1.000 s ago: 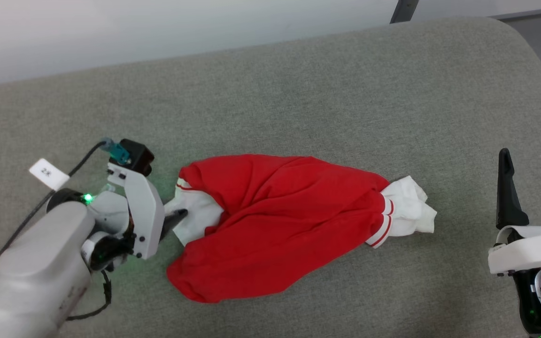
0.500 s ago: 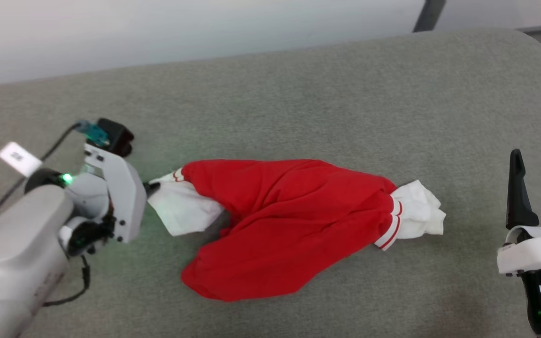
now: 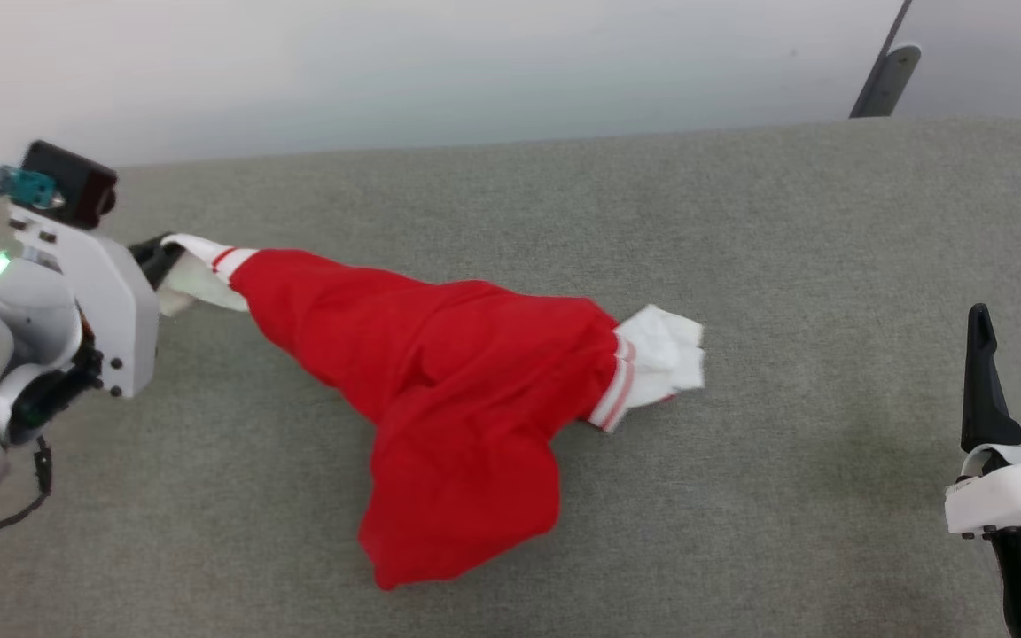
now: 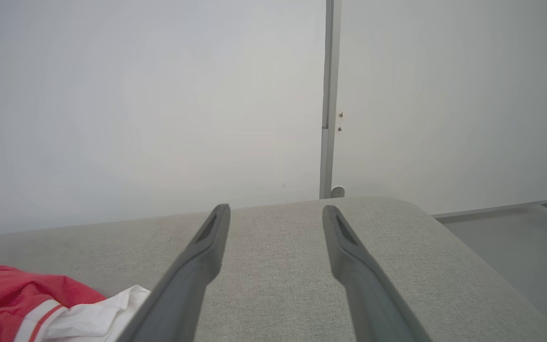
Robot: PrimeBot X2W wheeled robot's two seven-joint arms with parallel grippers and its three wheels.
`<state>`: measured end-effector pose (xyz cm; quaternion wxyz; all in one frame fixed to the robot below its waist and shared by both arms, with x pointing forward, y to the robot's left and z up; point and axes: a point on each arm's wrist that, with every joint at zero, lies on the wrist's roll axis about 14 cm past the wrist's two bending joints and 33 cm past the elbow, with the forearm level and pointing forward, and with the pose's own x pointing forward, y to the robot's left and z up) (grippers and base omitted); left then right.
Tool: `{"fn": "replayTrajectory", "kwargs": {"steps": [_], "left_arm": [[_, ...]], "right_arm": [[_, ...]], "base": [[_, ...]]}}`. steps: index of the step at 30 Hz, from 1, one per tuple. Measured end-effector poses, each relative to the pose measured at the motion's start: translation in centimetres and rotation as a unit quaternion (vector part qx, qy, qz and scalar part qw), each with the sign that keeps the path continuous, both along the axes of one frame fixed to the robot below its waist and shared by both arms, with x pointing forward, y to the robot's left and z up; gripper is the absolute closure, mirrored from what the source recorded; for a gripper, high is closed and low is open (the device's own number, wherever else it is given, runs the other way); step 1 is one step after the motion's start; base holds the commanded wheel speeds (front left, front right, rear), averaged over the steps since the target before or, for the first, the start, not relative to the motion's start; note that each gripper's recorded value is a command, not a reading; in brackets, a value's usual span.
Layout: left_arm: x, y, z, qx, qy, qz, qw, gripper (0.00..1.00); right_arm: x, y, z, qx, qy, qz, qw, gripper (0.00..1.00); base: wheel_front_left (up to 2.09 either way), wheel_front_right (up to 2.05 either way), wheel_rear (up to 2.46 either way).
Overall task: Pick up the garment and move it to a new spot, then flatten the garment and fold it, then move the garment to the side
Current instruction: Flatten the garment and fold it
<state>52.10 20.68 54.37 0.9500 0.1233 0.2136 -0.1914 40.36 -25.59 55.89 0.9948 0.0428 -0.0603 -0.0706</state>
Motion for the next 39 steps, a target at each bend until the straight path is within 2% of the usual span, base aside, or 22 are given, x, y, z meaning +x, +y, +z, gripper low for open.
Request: {"fn": "replayTrajectory", "kwargs": {"steps": [3,7,13,23,24,25,26,27,34,39], "left_arm": [[-0.2,0.6,1.0,-0.002,-0.021,0.004,1.000,1.00],[-1.3,0.7,-0.6,-0.006,-0.001,0.006,1.000,1.00],[-3.7,-0.1,-5.5,-0.027,0.083,0.011,0.996,1.00],[-8.6,-0.4,-12.2,-0.040,0.207,0.024,0.977,1.00],[-8.8,-0.2,-12.4,-0.040,0.212,0.027,0.976,0.92],[-8.9,0.0,-12.6,-0.040,0.214,0.031,0.975,0.63],[-9.0,0.1,-12.7,-0.043,0.218,0.038,0.974,0.23],[-9.1,0.2,-12.7,-0.046,0.220,0.045,0.973,0.00],[-8.6,1.0,-10.8,-0.030,0.222,0.064,0.972,0.00],[-7.6,0.2,-8.0,-0.011,0.220,0.062,0.973,0.00]], "right_arm": [[0.1,0.3,0.3,0.003,-0.005,0.005,1.000,0.00],[0.0,0.5,0.3,0.005,-0.004,0.007,1.000,0.00],[-0.4,0.4,-0.3,0.010,0.003,0.006,1.000,0.00],[-0.7,0.3,-0.9,0.016,0.013,0.005,1.000,0.00],[-0.7,0.3,-0.9,0.016,0.013,0.005,1.000,0.00],[-0.8,0.3,-1.0,0.016,0.014,0.005,1.000,0.00],[-0.9,0.3,-1.0,0.017,0.015,0.005,1.000,0.00],[-0.9,0.3,-1.1,0.017,0.016,0.005,1.000,0.00],[-1.5,0.5,-0.8,0.018,0.014,0.008,1.000,0.00],[-1.9,0.4,-0.3,0.016,0.009,0.007,1.000,0.00]], "base": [[0.00,0.00,0.00],[0.00,0.00,0.00],[0.00,0.00,0.00],[0.00,0.00,0.00],[0.00,0.00,0.00],[0.00,0.00,0.00],[0.00,0.00,0.00],[0.00,0.00,0.00],[0.00,0.00,0.00],[0.00,0.00,0.00]]}}
